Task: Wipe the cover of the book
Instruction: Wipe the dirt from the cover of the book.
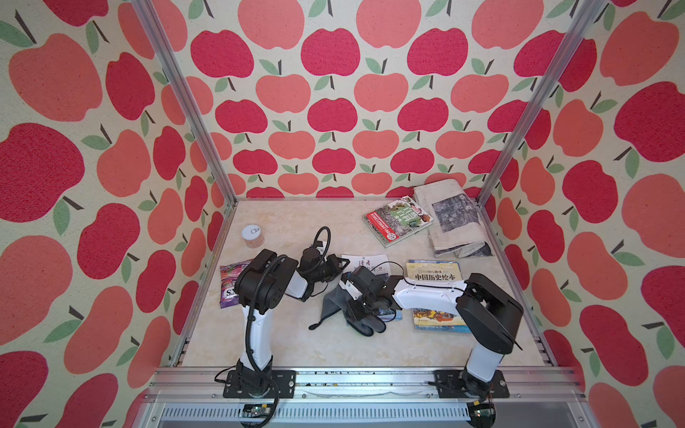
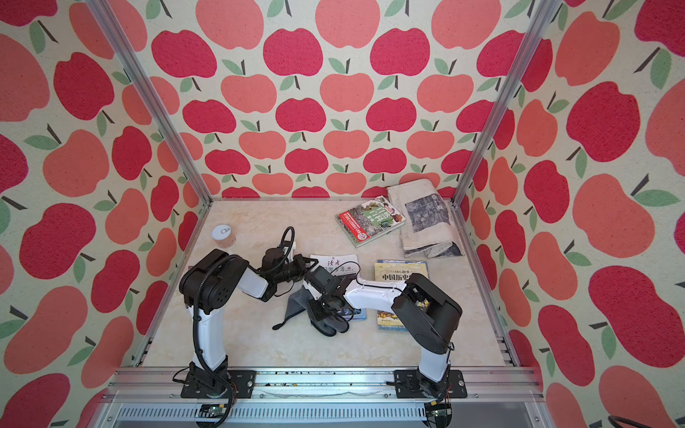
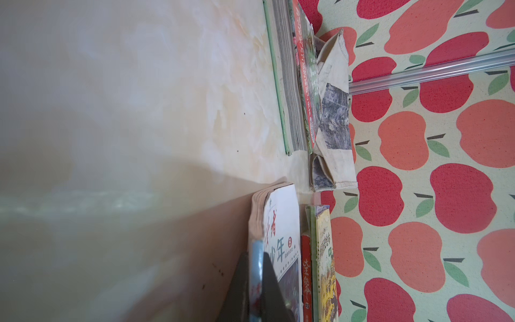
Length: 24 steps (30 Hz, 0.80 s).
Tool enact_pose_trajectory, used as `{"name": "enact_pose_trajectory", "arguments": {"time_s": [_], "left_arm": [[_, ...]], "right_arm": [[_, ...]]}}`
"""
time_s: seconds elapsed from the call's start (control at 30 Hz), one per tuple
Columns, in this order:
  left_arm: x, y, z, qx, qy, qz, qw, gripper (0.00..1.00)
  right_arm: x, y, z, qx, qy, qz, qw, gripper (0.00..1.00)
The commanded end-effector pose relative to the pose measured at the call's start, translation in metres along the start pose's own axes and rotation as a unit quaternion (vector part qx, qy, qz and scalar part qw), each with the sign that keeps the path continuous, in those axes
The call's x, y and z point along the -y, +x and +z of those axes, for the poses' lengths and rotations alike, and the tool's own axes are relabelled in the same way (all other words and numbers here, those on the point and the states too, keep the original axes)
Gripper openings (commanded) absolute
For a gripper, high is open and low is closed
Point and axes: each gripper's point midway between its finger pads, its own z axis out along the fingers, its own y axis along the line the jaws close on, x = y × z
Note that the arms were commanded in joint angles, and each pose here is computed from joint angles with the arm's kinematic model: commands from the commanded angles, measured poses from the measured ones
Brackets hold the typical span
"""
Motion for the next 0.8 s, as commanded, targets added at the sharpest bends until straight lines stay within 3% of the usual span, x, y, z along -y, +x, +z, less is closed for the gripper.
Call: {"name": "enact_pose_trajectory", "arguments": {"time_s": [0.0, 0.1, 0.53, 0.77], "left_arm": [[0.0, -0.003, 0.007, 0.0, 0.0, -0.005, 1.0, 0.0], [0.003, -0.005, 0.005, -0.001, -0.003, -0.001, 1.0, 0.0], [0.004, -0.002, -0.002, -0.01, -0.006, 0.003, 1.0, 0.0], [0.007, -0.002, 0.0, -0.012, -0.004, 0.006, 1.0, 0.0]], "right_arm": [[0.0, 0.027, 0.003, -0.036, 0.0, 0.018, 0.999, 0.0], [0.006, 0.029, -0.003, -0.031, 0.007, 0.021, 0.999, 0.0], [0.103, 0.076, -0.053, -0.02, 0.088, 0.133, 0.987, 0.0], [0.115, 0.071, -0.077, 0.01, 0.112, 0.137, 0.984, 0.0]]}}
